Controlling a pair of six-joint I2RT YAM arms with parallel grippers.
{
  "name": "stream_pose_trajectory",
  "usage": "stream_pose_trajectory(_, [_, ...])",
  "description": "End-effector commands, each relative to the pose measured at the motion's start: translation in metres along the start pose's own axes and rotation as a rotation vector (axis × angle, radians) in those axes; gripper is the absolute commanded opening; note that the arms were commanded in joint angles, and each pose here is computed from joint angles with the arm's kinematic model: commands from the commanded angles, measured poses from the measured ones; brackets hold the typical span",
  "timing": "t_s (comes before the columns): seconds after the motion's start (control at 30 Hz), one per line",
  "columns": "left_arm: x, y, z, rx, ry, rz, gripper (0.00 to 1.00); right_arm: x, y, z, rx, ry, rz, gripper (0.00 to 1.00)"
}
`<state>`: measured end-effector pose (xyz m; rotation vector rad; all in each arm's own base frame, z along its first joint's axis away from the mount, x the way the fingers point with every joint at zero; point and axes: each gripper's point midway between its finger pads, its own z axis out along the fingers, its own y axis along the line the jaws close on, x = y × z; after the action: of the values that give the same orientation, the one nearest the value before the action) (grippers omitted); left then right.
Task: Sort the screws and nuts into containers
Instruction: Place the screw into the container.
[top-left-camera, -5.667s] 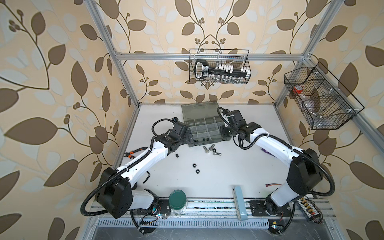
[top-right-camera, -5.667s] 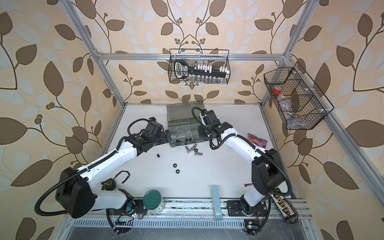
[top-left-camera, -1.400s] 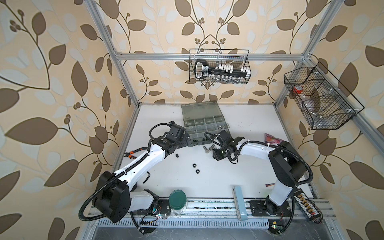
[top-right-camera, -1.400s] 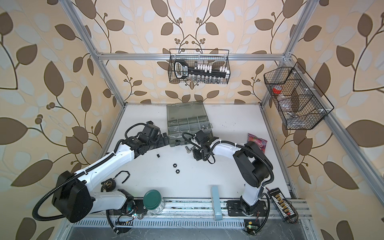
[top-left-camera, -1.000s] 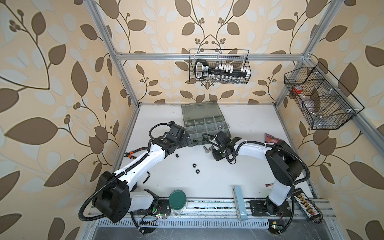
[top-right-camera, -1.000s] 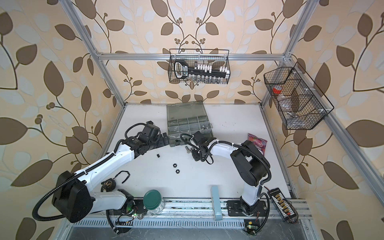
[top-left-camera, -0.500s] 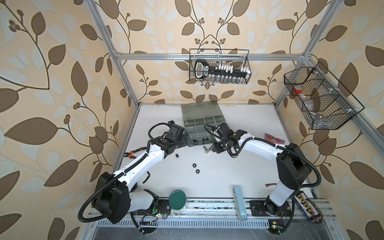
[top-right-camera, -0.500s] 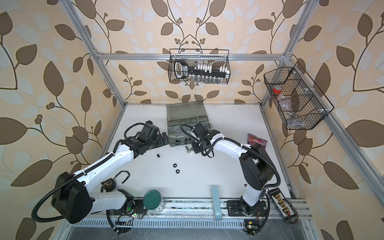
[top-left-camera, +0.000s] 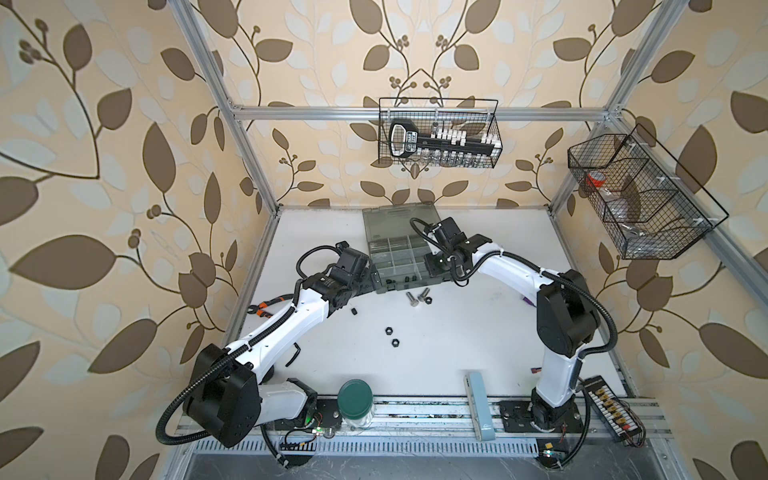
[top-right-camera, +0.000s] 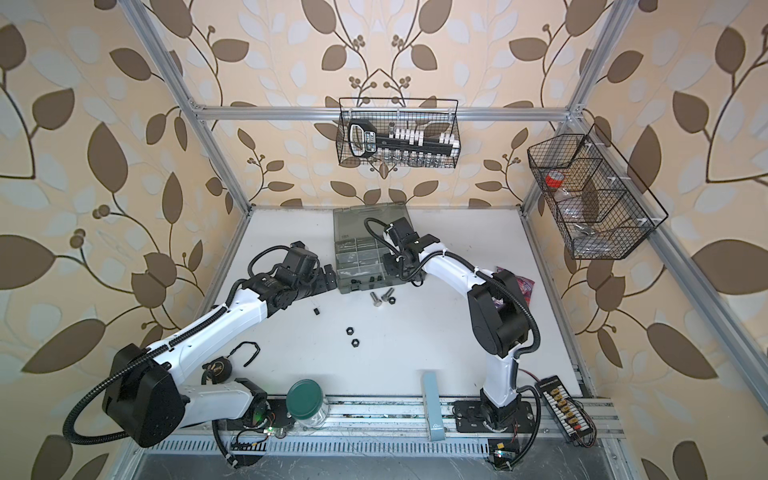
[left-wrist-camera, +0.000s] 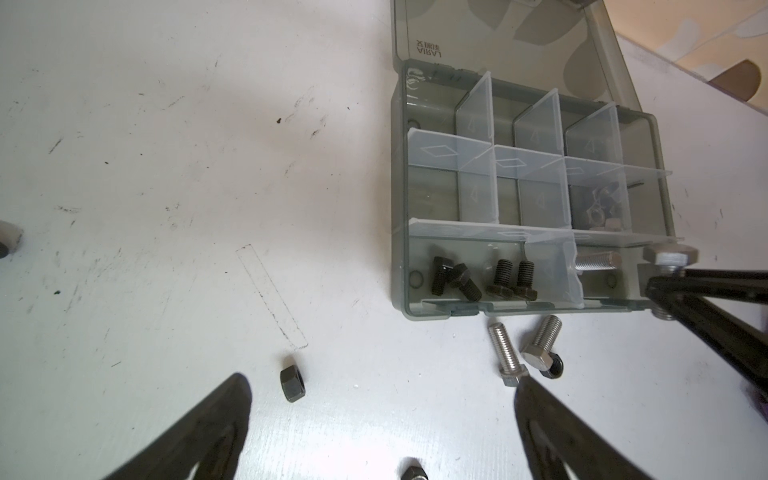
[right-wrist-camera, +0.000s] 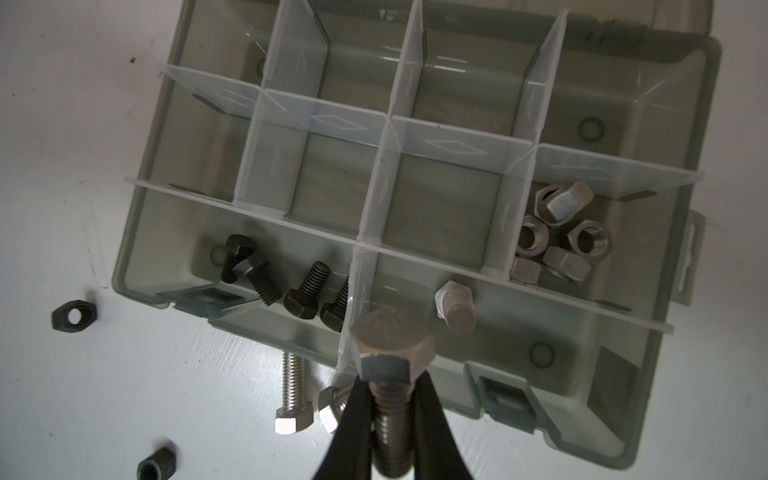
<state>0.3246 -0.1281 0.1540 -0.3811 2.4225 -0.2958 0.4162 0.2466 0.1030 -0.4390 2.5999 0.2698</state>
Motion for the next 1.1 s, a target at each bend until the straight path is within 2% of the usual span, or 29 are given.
stream_pose_trajectory(0.0, [-0.012,0.002,-0.008,-0.002,-0.043,-0.028,0.99,-0.005,0.003,0.001,-0.013,0.011,-0.019,0.01])
stream_pose_trajectory(0.23, [-0.011,0.003,-0.008,-0.006,-0.042,-0.027,0.99,0.0,-0.001,0.02,-0.015,0.051,-0.019,0.03])
stream_pose_trajectory(0.43, [-0.011,0.002,-0.006,-0.004,-0.038,-0.028,0.99,0.001,-0.009,0.031,0.022,0.063,-0.015,0.12])
stream_pose_trajectory(0.63, [-0.01,0.001,-0.005,0.0,-0.031,-0.025,0.99,0.002,-0.018,0.032,0.057,0.066,-0.014,0.38])
stream_pose_trajectory(1.07, [-0.007,0.0,-0.002,0.001,-0.012,-0.021,0.99,-0.004,-0.048,0.015,0.136,0.027,0.051,0.42])
